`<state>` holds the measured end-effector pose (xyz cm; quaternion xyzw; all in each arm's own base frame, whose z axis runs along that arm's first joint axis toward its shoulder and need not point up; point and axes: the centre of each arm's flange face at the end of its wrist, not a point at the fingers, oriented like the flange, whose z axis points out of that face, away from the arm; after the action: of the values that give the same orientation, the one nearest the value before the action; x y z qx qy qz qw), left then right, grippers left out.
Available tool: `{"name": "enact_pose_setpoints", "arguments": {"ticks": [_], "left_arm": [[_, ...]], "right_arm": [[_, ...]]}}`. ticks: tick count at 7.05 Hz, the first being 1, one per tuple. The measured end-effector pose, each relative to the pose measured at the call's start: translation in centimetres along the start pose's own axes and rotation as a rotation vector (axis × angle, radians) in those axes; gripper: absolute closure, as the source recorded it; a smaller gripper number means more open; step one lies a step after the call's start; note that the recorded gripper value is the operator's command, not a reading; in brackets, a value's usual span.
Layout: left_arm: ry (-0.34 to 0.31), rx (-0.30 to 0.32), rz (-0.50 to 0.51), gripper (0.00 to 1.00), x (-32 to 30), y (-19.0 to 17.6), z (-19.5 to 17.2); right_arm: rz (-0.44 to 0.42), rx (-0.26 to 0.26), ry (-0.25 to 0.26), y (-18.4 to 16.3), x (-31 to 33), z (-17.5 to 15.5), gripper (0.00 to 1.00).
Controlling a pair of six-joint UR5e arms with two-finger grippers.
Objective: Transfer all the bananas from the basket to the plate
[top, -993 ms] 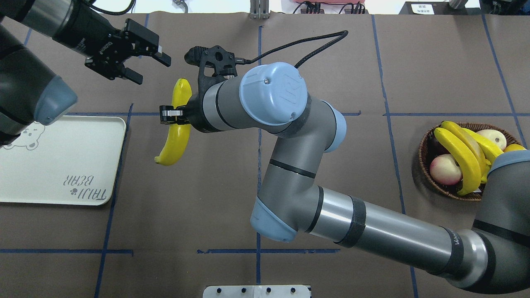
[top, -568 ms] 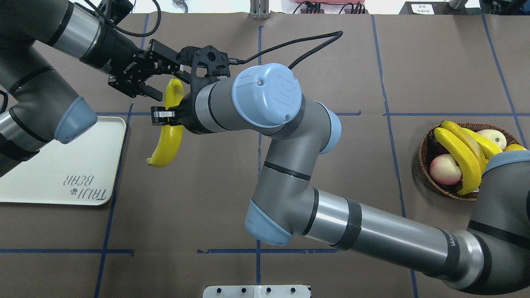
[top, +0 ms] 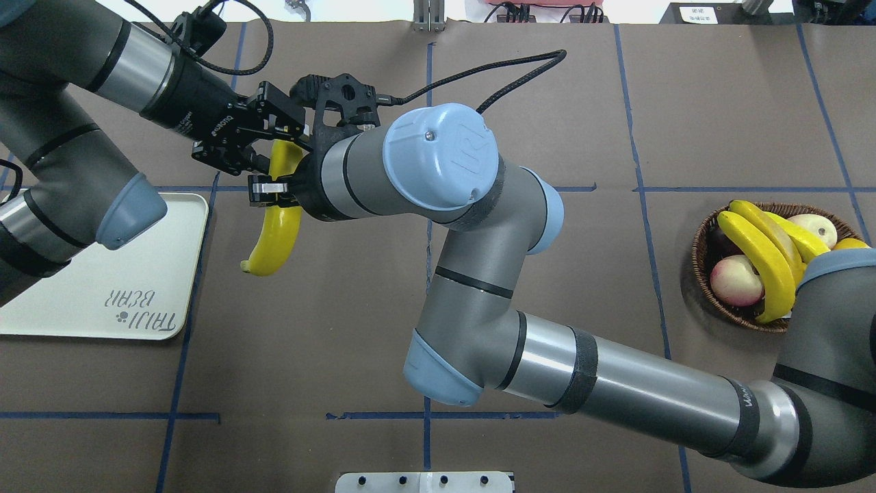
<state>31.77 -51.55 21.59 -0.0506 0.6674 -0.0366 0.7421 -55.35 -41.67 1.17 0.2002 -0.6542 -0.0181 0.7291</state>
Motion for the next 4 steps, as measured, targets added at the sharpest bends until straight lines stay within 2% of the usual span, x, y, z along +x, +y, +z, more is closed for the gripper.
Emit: {"name": "enact_pose_setpoints", "arguments": {"ticks": [1, 3, 4], "left_arm": [[0.002, -0.003, 0.0, 0.23, -0.04, 0.07, -0.04], [0.003, -0.006, -0.002, 0.48, -0.02, 0.15, -0.11], [0.004, -0.007, -0.009, 0.66, 0.0, 0.18, -0.11]], "right_arm": [[0.0, 0.0, 0.001, 0.0, 0.05, 0.0, 0.99], [0.0, 0.0, 0.001, 0.0, 0.09, 0.01, 0.99], [0.0, 0.0, 0.002, 0.03, 0.12, 0.03, 0.99]]}}
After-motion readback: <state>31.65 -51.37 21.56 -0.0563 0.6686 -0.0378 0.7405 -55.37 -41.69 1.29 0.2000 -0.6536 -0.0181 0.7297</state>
